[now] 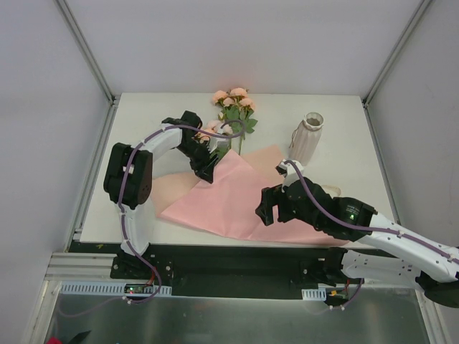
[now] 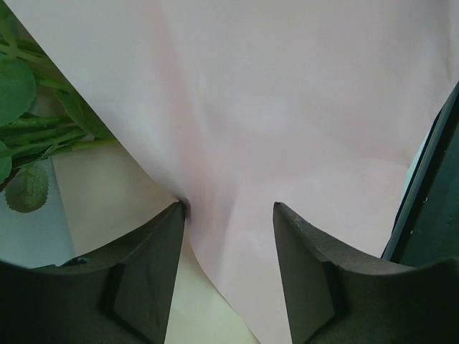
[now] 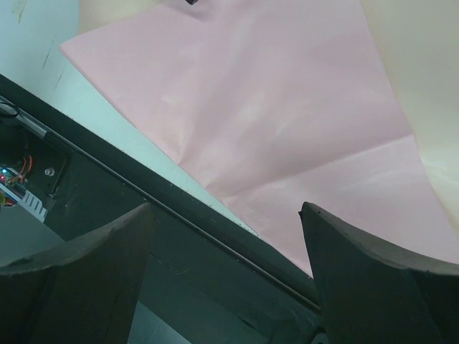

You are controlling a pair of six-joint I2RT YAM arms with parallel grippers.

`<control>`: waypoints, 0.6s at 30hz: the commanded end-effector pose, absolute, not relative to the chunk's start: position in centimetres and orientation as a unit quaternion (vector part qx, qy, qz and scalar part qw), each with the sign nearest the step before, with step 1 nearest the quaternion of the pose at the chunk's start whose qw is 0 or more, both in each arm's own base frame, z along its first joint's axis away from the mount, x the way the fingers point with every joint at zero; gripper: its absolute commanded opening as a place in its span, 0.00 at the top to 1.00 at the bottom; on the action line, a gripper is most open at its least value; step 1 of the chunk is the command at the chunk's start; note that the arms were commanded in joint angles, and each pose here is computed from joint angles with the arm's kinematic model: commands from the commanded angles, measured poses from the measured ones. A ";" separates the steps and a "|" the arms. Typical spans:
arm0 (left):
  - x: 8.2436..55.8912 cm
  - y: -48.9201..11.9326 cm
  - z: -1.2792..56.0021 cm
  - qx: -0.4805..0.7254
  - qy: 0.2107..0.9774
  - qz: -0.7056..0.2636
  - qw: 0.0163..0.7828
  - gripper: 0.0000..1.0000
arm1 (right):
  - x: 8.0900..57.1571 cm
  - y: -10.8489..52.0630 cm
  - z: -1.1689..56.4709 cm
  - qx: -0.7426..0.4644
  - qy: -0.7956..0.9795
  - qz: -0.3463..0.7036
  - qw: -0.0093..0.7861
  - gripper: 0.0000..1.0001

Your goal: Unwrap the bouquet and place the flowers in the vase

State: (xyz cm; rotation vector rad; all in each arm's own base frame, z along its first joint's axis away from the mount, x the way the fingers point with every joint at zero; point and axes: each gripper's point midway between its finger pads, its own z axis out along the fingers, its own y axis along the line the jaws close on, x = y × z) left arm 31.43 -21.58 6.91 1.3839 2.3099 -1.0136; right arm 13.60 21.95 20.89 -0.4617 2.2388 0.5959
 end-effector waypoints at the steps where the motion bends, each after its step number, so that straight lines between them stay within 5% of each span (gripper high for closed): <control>1: 30.0 -22.4 7.3 0.483 0.781 -0.378 0.118 0.48 | 13.9 22.5 22.1 -0.176 0.866 0.253 0.395 0.14; 4: 30.4 -22.3 6.9 0.482 0.786 -0.369 0.114 0.46 | 13.9 22.8 22.1 -0.175 0.866 0.257 0.392 0.14; 12: 32.5 -21.3 5.4 0.483 0.808 -0.313 0.127 0.13 | 13.8 23.1 22.3 -0.178 0.863 0.262 0.392 0.15; 18: 33.7 -21.2 7.0 0.485 0.805 -0.299 0.164 0.11 | 13.8 23.3 22.1 -0.180 0.863 0.265 0.390 0.15</control>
